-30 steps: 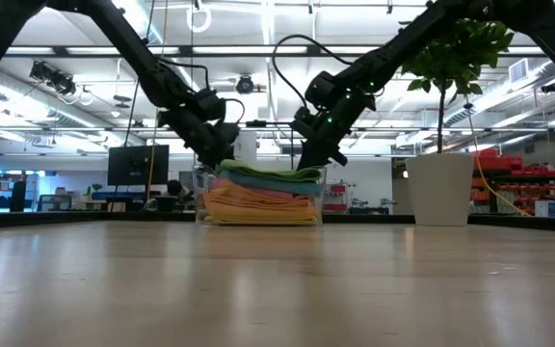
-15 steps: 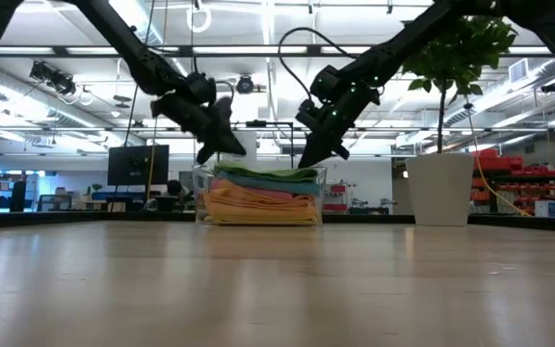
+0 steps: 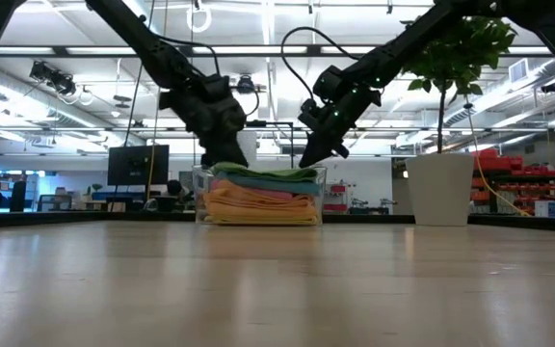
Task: Fold microfiber towels
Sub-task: Put the green microfiber towel into the transparent bin, then return to Home Position
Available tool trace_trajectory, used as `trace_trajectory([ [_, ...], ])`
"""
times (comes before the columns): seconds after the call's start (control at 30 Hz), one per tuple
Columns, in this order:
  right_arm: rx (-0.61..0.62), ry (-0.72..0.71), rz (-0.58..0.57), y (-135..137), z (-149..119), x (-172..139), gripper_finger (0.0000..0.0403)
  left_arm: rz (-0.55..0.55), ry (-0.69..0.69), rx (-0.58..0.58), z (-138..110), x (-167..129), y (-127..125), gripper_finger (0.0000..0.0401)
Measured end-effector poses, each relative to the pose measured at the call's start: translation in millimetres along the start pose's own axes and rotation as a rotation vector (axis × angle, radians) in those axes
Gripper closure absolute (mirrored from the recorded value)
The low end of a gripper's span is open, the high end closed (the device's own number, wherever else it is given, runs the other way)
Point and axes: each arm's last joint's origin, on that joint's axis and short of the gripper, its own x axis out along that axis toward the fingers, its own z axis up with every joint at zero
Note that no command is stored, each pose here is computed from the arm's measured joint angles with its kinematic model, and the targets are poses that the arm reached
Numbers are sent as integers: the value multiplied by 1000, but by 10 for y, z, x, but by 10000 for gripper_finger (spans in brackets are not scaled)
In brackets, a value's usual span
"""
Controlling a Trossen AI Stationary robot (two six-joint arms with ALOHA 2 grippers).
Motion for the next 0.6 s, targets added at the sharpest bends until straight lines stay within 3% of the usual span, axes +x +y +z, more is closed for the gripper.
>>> trace_trajectory([
  [0.2,2,26,-18,-4,-46,63,400,100,99,-11,-123,-16,56,389],
  [0.33,4,35,-29,11,-64,101,400,103,118,-1,-171,1,65,395],
  [0.6,45,10,-44,15,35,-9,400,111,30,51,-7,-160,11,370],
])
